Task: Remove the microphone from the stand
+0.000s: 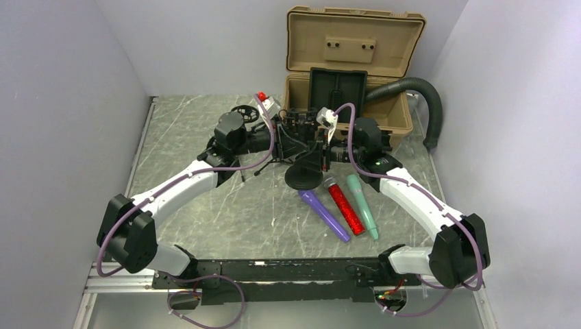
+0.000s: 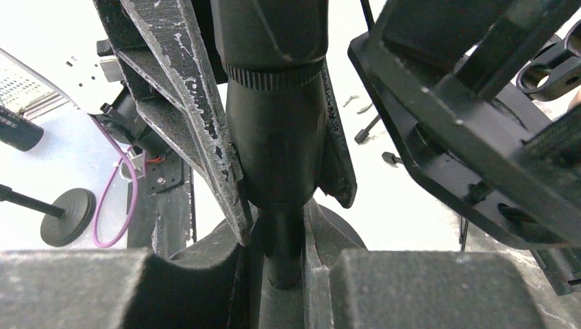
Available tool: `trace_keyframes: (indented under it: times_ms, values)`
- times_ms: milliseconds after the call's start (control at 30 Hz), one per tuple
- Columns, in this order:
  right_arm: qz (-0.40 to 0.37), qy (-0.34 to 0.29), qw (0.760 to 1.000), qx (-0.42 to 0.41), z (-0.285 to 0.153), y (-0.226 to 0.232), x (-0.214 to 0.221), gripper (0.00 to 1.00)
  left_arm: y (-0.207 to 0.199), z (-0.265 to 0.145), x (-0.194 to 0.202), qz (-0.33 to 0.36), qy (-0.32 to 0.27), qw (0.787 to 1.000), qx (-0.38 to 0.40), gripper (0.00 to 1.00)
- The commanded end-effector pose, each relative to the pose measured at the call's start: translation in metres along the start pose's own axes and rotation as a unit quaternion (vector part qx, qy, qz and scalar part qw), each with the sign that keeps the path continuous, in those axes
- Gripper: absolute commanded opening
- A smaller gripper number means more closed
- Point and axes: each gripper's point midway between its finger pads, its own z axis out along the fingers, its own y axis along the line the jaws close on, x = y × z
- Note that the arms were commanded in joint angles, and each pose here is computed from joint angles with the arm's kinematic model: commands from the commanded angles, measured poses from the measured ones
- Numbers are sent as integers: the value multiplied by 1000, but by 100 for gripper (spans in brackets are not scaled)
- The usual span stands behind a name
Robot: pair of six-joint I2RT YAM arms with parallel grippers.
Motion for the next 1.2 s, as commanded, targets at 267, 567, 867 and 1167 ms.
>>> trace_keyframes:
  times_ms: [267, 567, 867, 1167]
  values:
    - [-83, -56, 995, -6, -11, 13, -41, 19, -27, -9, -22, 31, -31, 998, 35, 0]
    - [-81, -60, 995, 3, -14, 10, -38, 46, -42, -16, -31, 38, -44, 996, 62, 0]
    - [-84, -62, 994, 10, -19, 8, -38, 55, -38, -33, -44, 53, -61, 996, 48, 0]
    - [-91, -62, 994, 9, -25, 10, -37, 79, -43, -58, -55, 102, -61, 992, 34, 0]
